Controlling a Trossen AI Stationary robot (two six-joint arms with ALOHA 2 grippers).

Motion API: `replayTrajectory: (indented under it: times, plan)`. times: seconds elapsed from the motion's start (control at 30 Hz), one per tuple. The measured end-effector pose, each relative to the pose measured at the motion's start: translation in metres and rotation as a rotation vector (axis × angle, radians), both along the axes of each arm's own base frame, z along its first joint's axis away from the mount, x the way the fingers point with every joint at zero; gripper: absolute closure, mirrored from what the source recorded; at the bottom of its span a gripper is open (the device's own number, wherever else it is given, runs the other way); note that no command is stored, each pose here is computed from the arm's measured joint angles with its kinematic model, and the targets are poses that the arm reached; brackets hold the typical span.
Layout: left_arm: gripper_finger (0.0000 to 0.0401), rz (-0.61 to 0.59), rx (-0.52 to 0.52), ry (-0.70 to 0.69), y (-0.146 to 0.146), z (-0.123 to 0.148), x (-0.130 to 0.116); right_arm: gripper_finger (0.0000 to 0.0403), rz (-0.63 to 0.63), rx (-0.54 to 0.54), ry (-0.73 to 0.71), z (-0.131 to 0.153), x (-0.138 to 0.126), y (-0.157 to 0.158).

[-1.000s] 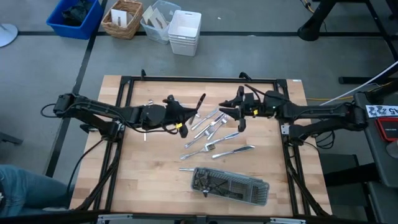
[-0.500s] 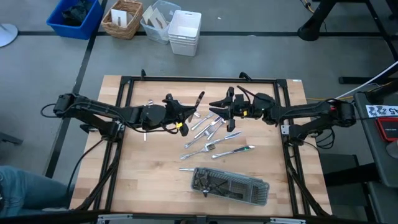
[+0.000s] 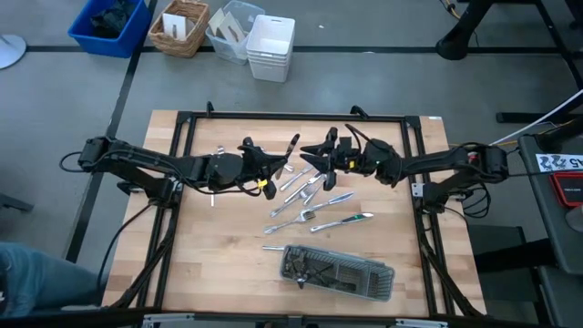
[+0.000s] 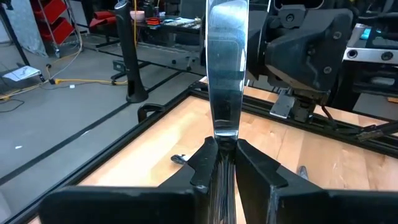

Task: Sort silverware
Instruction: Put the knife into the gray silverware rack

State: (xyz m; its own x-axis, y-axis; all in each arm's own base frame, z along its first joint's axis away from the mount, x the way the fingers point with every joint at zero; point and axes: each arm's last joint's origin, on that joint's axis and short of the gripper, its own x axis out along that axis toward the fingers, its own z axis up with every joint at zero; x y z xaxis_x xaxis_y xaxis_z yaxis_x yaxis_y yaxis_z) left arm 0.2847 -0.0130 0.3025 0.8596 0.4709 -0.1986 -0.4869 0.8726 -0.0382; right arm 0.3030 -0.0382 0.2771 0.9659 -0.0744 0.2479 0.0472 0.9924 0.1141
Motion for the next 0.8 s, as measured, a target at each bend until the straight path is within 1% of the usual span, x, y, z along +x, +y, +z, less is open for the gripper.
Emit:
replayTrajectory:
  times: [0.1, 0.27, 0.47, 0.67, 0.8]
  plan:
    - [0.0361, 0.003, 0.001, 0.0, 0.0, 0.0, 0.0, 0.0308, 0.001, 0.001, 0.002, -0.002, 0.001, 0.0]
    - [0.0361, 0.021, 0.005, 0.001, 0.001, 0.0, 0.0, 0.0308, -0.003, 0.013, -0.026, -0.003, 0.005, 0.012]
    - [0.0361, 0.023, 0.006, 0.001, 0.001, 0.0, 0.0, 0.0308, -0.132, 0.057, -0.034, 0.004, 0.017, 0.023]
    - [0.0361, 0.025, 0.007, 0.007, 0.001, -0.001, 0.0, 0.0308, -0.162, 0.067, 0.009, 0.009, 0.037, 0.028]
    - [0.0361, 0.028, 0.007, 0.007, 0.001, -0.001, 0.0, 0.0308, -0.221, 0.1, 0.047, 0.009, 0.042, 0.026]
